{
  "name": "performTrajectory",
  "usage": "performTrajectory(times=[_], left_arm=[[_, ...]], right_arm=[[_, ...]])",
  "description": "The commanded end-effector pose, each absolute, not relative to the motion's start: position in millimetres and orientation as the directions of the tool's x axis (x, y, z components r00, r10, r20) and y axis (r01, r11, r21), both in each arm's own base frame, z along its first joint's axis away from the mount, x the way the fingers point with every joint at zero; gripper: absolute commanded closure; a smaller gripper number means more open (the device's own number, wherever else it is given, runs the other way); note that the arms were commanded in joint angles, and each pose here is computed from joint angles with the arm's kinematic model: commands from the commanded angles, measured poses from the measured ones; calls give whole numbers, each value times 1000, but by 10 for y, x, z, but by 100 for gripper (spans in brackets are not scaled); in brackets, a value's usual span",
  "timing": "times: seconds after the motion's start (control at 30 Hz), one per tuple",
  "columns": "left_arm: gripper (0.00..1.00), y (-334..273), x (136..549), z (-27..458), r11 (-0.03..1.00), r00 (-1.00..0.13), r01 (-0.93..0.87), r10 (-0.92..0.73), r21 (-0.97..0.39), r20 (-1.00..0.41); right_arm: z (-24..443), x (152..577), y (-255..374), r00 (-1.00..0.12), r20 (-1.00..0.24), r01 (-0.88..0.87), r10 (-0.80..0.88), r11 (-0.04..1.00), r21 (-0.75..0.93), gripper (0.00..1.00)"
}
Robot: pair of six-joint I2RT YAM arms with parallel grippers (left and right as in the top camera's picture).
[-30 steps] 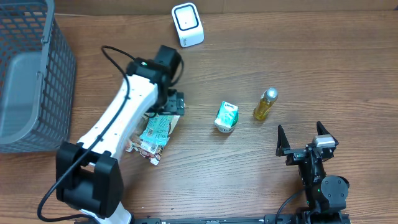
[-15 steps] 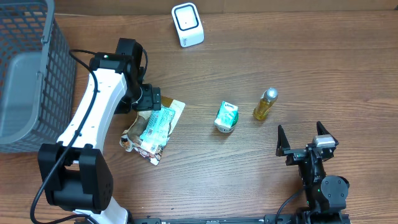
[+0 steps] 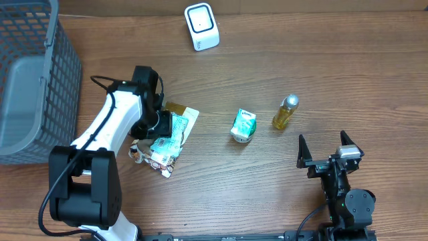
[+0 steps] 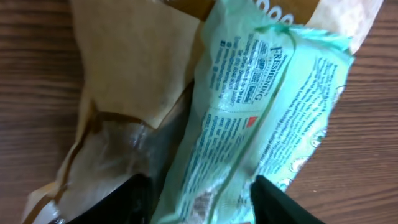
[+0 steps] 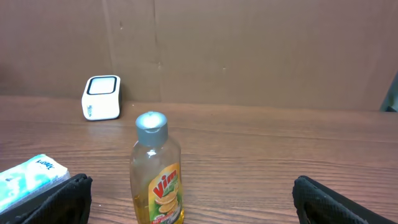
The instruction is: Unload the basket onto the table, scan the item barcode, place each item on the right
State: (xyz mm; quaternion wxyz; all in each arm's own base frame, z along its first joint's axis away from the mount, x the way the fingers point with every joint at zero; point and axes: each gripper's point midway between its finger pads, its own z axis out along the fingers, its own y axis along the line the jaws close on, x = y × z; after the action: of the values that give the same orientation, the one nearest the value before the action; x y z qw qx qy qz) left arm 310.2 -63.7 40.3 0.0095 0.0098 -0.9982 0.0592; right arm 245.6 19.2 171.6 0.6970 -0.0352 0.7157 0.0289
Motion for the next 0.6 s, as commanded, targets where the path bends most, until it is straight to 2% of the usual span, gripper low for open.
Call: performTrajectory(times=[0.0, 0.13, 0.17, 0.23, 0.27, 0.4, 0.57], left_arm=[[53, -743, 3028, 294, 986, -999, 7, 14, -169, 38], [58, -747, 3008, 213, 985, -999, 8, 13, -174, 32], [66, -747, 3000, 200, 985, -999, 8, 13, -174, 33], [92, -759, 2993, 197, 983, -999, 7, 14, -181, 35], [96, -767, 2991, 198, 983, -999, 7, 14, -186, 36], [96, -856, 3011, 246, 971, -999, 15, 24, -239, 32], [96, -1195, 3070, 440, 899, -996, 77, 84, -432, -3]], right_arm=[[1699, 2456, 208, -22, -1000, -97, -11, 995, -9, 0], [1699, 2456, 208, -22, -1000, -97, -11, 995, -9, 0], [1699, 2456, 208, -22, -1000, -97, -11, 995, -9, 0], [1699, 2456, 208, -22, -1000, -97, -11, 995, -9, 0], [1699, 2456, 208, -22, -1000, -97, -11, 995, -9, 0], [1699, 2456, 208, -22, -1000, -97, -11, 995, -9, 0], [1699, 2456, 208, -22, -1000, -97, -11, 995, -9, 0]])
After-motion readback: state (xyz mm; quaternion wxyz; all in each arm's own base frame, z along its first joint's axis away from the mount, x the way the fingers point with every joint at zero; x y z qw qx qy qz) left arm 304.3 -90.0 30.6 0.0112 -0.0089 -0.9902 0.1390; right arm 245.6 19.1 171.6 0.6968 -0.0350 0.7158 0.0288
